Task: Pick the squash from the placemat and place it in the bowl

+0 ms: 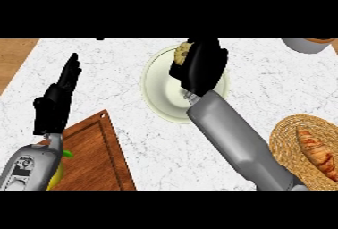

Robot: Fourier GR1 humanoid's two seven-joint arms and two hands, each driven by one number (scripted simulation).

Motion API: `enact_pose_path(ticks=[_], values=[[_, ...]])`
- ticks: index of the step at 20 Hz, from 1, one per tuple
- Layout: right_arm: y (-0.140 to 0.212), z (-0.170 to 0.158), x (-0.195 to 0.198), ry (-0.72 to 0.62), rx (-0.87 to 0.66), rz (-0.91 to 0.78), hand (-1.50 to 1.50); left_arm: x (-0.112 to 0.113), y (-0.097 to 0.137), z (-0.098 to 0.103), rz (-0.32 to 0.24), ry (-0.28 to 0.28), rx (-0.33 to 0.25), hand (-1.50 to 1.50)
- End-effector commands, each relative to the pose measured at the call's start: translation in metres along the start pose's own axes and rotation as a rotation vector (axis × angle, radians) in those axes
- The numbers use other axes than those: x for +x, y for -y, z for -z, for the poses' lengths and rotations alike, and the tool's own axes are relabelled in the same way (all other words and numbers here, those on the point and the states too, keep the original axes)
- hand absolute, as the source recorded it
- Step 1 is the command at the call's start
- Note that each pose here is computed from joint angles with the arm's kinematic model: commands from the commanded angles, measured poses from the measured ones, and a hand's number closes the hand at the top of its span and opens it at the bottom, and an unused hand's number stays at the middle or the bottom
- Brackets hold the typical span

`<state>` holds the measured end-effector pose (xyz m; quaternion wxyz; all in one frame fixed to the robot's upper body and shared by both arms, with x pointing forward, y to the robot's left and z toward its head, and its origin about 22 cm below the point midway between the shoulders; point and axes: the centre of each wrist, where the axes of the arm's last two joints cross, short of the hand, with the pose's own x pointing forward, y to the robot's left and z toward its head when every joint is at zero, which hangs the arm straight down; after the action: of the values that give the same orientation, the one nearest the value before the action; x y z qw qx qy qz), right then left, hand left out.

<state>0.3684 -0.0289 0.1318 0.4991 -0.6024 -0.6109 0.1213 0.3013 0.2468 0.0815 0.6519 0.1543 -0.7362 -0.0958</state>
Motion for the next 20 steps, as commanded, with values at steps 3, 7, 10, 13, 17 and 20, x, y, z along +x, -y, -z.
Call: enact_pose_path(ticks=[3, 7, 10, 13, 17, 20], values=[[-0.039, 0.004, -0.030, -0.200, -0.058, -0.102, 1.50, 0.000, -0.013, 0.006, 0.001, -0.017, 0.033, 0.00], [-0.047, 0.011, -0.042, -0.262, -0.048, -0.130, 1.50, -0.015, -0.004, -0.011, -0.001, -0.021, 0.028, 0.00], [-0.054, 0.023, -0.067, -0.356, -0.021, -0.009, 1.50, -0.007, -0.011, -0.001, -0.003, -0.007, 0.038, 0.00], [-0.060, 0.030, -0.077, -0.395, 0.061, 0.037, -1.50, -0.006, -0.016, -0.009, -0.015, -0.002, 0.022, 0.00], [-0.070, 0.021, -0.090, -0.360, 0.055, 0.175, -1.50, -0.003, 0.001, 0.004, -0.020, -0.016, 0.011, 0.00], [-0.070, 0.023, -0.094, -0.308, 0.042, 0.259, -1.50, -0.005, -0.005, -0.005, -0.004, -0.004, 0.016, 0.00]])
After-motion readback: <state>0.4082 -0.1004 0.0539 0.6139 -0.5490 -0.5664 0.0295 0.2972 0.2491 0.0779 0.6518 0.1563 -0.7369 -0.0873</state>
